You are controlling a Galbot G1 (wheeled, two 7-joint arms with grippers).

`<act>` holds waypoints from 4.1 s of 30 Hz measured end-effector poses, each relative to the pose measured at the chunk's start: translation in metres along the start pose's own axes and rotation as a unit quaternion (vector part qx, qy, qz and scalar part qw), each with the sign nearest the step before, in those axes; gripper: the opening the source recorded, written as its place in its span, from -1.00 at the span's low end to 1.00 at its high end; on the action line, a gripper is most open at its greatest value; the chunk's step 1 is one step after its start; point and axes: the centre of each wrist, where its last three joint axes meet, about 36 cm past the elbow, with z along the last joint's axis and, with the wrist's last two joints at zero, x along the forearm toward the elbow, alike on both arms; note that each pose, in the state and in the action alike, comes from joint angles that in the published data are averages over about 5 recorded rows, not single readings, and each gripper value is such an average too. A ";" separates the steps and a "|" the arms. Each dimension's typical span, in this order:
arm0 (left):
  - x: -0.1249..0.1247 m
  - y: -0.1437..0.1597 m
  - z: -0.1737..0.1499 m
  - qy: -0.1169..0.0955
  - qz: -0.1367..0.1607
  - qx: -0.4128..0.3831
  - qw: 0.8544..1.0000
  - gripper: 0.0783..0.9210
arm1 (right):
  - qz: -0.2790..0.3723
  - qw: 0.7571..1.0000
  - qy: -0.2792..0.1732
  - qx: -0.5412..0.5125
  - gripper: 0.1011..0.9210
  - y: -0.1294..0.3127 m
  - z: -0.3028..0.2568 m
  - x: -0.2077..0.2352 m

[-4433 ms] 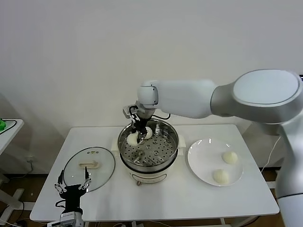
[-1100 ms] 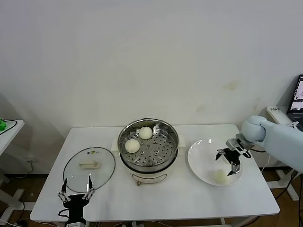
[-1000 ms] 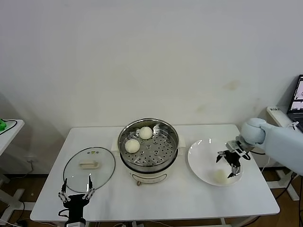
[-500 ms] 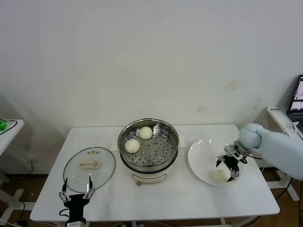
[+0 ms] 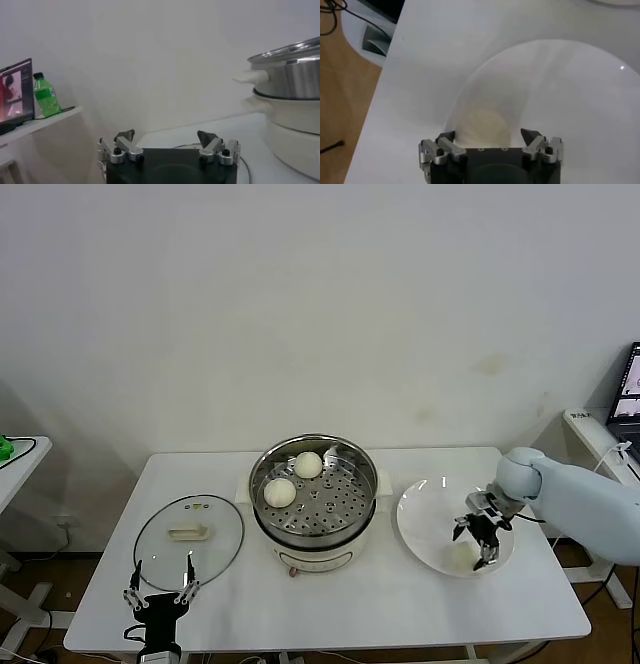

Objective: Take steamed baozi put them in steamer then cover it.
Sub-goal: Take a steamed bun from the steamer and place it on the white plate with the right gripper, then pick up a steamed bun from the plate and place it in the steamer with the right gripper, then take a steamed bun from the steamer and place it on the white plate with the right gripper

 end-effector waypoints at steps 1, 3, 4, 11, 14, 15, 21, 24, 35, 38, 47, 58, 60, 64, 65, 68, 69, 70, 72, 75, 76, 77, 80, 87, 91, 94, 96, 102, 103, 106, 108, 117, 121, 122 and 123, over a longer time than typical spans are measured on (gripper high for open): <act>0.000 0.000 0.000 0.000 0.000 0.000 1.000 0.77 | 0.000 1.000 0.000 0.000 0.36 0.000 0.000 0.000; 0.000 0.000 0.000 0.000 0.000 0.000 1.000 0.77 | 0.000 1.000 0.000 -0.002 0.22 0.001 0.001 0.001; 0.000 0.000 0.000 0.000 0.000 0.000 1.000 0.77 | 0.000 1.000 0.000 -0.002 0.17 0.002 0.002 0.001; 0.000 0.000 0.000 0.000 0.000 0.000 1.000 0.77 | 0.009 1.000 0.003 -0.004 0.06 0.002 0.007 0.011; 0.000 0.000 -0.001 -0.001 0.000 0.000 1.000 0.77 | 0.018 1.000 0.006 -0.002 0.06 -0.002 0.010 0.023; 0.000 0.000 -0.001 -0.001 0.000 0.000 1.000 0.77 | 0.023 1.000 0.006 -0.002 0.06 -0.004 0.010 0.029; -0.001 0.000 -0.002 -0.004 0.001 0.001 1.000 0.77 | 0.064 0.998 0.008 0.003 0.06 -0.026 0.008 0.079; -0.001 -0.001 -0.003 -0.006 0.002 0.002 1.000 0.77 | 0.091 0.996 0.008 0.013 0.06 -0.042 -0.002 0.112; -0.003 0.003 -0.006 -0.011 -0.003 0.006 1.000 0.77 | 0.177 0.978 0.009 0.109 0.06 -0.101 -0.101 0.229; -0.004 0.004 -0.008 -0.011 -0.007 0.009 1.000 0.77 | 0.186 0.972 0.007 0.146 0.06 -0.114 -0.142 0.243; -0.006 0.010 -0.010 -0.010 -0.021 0.017 1.000 0.77 | 0.174 0.947 -0.001 0.270 0.06 -0.129 -0.263 0.231; -0.006 0.013 -0.010 -0.008 -0.031 0.018 0.999 0.77 | 0.142 0.903 0.005 0.406 0.08 -0.112 -0.343 0.189; -0.006 0.013 -0.009 -0.007 -0.032 0.018 0.999 0.77 | 0.136 0.893 0.007 0.428 0.08 -0.108 -0.349 0.181; -0.006 0.013 -0.009 -0.006 -0.034 0.019 0.999 0.77 | 0.126 0.875 0.013 0.467 0.08 -0.101 -0.356 0.166; -0.006 0.013 -0.008 -0.005 -0.034 0.019 0.999 0.77 | 0.124 0.871 0.015 0.476 0.09 -0.100 -0.357 0.163; -0.006 0.013 -0.008 -0.004 -0.035 0.019 0.999 0.77 | 0.119 0.858 0.020 0.499 0.10 -0.098 -0.361 0.152; -0.006 0.012 -0.007 -0.004 -0.035 0.019 0.999 0.77 | 0.117 0.854 0.021 0.506 0.10 -0.098 -0.362 0.149; -0.006 0.012 -0.007 -0.004 -0.035 0.019 0.999 0.77 | 0.116 0.851 0.021 0.512 0.10 -0.097 -0.363 0.145; -0.006 0.012 -0.007 -0.003 -0.036 0.020 0.999 0.77 | 0.112 0.845 0.023 0.522 0.10 -0.096 -0.363 0.138; -0.006 0.011 -0.007 -0.003 -0.036 0.021 0.999 0.77 | 0.106 0.838 0.025 0.535 0.10 -0.095 -0.364 0.129; -0.006 0.012 -0.006 -0.002 -0.037 0.021 0.999 0.77 | 0.104 0.836 0.025 0.538 0.10 -0.094 -0.364 0.125; -0.006 0.012 -0.006 -0.002 -0.037 0.020 0.999 0.77 | 0.102 0.834 0.025 0.541 0.10 -0.094 -0.364 0.122; -0.006 0.012 -0.006 -0.002 -0.038 0.021 0.999 0.77 | 0.095 0.830 0.022 0.549 0.10 -0.093 -0.365 0.111; -0.006 0.012 -0.005 -0.001 -0.038 0.021 0.999 0.77 | 0.080 0.824 0.017 0.560 0.10 -0.091 -0.367 0.089; -0.007 0.013 -0.005 -0.001 -0.038 0.021 0.999 0.77 | 0.073 0.822 0.018 0.564 0.10 -0.091 -0.367 0.080; -0.007 0.014 -0.004 -0.001 -0.038 0.021 0.999 0.77 | 0.072 0.821 0.021 0.567 0.10 -0.092 -0.367 0.078; -0.007 0.014 -0.004 -0.001 -0.038 0.021 0.999 0.77 | 0.071 0.820 0.023 0.567 0.10 -0.093 -0.366 0.077; -0.007 0.013 -0.004 -0.002 -0.037 0.022 0.999 0.77 | 0.074 0.820 0.024 0.568 0.34 -0.095 -0.362 0.077; -0.007 0.013 -0.004 -0.002 -0.037 0.022 0.999 0.77 | 0.075 0.820 0.024 0.568 0.43 -0.096 -0.362 0.077; -0.007 0.013 -0.004 -0.002 -0.037 0.022 0.999 0.77 | 0.078 0.819 0.024 0.568 0.62 -0.096 -0.360 0.080; -0.007 0.013 -0.004 -0.002 -0.037 0.022 0.999 0.77 | 0.080 0.819 0.025 0.568 0.70 -0.097 -0.360 0.082; -0.007 0.012 -0.005 -0.003 -0.035 0.023 0.999 0.77 | 0.103 0.822 0.040 0.559 0.76 -0.104 -0.354 0.112; -0.007 0.010 -0.006 -0.005 -0.032 0.022 0.999 0.77 | 0.129 0.829 0.053 0.541 0.76 -0.114 -0.345 0.140; -0.007 0.010 -0.006 -0.006 -0.031 0.022 0.999 0.77 | 0.136 0.833 0.057 0.534 0.76 -0.117 -0.341 0.148; -0.007 0.010 -0.007 -0.006 -0.030 0.022 0.999 0.77 | 0.144 0.836 0.060 0.526 0.76 -0.120 -0.337 0.157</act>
